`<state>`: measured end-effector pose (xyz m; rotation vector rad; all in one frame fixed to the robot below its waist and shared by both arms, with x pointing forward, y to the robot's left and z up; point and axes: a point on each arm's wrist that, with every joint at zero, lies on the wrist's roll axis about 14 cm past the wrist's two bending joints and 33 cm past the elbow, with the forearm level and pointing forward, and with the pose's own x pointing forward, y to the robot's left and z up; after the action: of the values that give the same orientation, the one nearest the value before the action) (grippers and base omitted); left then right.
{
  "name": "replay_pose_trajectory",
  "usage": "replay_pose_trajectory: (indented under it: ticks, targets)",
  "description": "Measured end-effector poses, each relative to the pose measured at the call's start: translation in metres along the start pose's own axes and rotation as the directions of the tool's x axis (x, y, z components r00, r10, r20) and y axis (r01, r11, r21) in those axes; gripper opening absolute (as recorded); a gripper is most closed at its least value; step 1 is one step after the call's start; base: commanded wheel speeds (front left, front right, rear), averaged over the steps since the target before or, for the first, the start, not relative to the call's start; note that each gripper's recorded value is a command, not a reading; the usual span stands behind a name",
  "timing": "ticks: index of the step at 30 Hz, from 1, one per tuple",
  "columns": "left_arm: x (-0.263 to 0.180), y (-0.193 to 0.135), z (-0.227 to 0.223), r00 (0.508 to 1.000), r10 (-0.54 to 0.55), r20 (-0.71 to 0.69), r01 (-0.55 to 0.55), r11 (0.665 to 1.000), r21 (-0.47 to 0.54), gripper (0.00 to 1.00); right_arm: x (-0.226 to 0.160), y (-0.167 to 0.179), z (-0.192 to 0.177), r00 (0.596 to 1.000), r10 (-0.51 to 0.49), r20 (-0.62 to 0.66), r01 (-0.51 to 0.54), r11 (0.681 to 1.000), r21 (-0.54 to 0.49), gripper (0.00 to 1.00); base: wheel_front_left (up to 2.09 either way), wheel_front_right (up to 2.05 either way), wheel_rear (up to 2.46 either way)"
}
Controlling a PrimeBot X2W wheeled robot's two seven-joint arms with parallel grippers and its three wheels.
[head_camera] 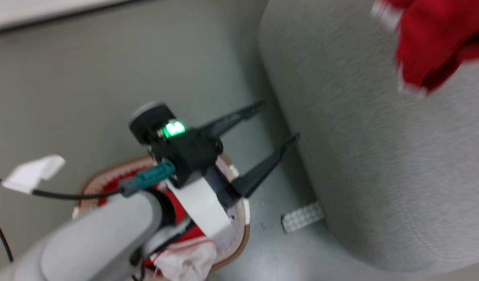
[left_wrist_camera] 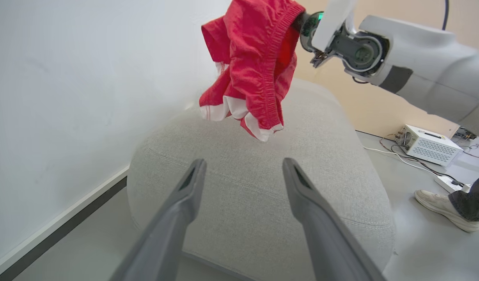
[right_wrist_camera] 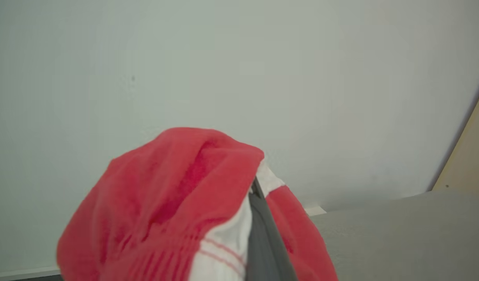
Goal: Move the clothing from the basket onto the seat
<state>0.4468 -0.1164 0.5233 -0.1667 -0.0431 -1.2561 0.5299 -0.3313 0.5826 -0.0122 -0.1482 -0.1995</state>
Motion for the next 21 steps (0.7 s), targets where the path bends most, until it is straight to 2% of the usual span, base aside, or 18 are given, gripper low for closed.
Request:
replay_pose_trajectory:
  ticks: [7,10,13,14,15,16,17,18,21]
  targets:
    - [-0.009,0.049,-0.048,0.999,0.046,0.005,-0.046,0.997,-0.064,1.00,0.068,-0.033,-0.046,0.990,-0.141,-0.029,0.136,0.982,-0.128,0.00,0.00,0.00,0.00]
    - [-0.019,0.058,-0.069,0.997,0.076,-0.014,-0.077,0.992,-0.100,1.00,0.076,-0.054,-0.080,0.972,-0.222,-0.080,0.204,0.962,-0.183,0.00,0.00,0.00,0.00]
    - [-0.031,0.067,-0.083,0.992,0.118,-0.038,-0.122,0.986,-0.118,1.00,0.072,-0.061,-0.121,0.952,-0.272,-0.139,0.232,0.941,-0.247,0.00,0.00,0.00,0.00]
    - [-0.036,0.069,-0.089,0.990,0.131,-0.051,-0.136,0.984,-0.118,1.00,0.069,-0.060,-0.136,0.946,-0.284,-0.159,0.243,0.941,-0.236,0.00,0.00,0.00,0.00]
    - [-0.040,0.071,-0.094,0.987,0.143,-0.067,-0.150,0.982,-0.117,1.00,0.064,-0.054,-0.152,0.941,-0.285,-0.185,0.241,0.943,-0.228,0.08,0.00,0.00,0.00]
    - [-0.043,0.072,-0.099,0.985,0.151,-0.080,-0.160,0.980,-0.118,1.00,0.058,-0.049,-0.165,0.938,-0.280,-0.206,0.232,0.945,-0.229,0.33,0.00,0.00,0.00]
    - [-0.046,0.072,-0.102,0.984,0.156,-0.091,-0.167,0.979,-0.121,1.00,0.053,-0.044,-0.174,0.936,-0.275,-0.222,0.225,0.948,-0.226,0.40,0.00,0.00,0.00]
    - [-0.048,0.071,-0.102,0.982,0.159,-0.098,-0.170,0.979,-0.117,1.00,0.049,-0.041,-0.178,0.935,-0.274,-0.226,0.222,0.948,-0.228,1.00,0.00,0.00,0.00]
    - [-0.048,0.071,-0.095,0.981,0.172,-0.090,-0.181,0.977,-0.108,1.00,0.038,-0.044,-0.167,0.945,-0.265,-0.191,0.210,0.941,-0.265,1.00,0.00,0.00,0.00]
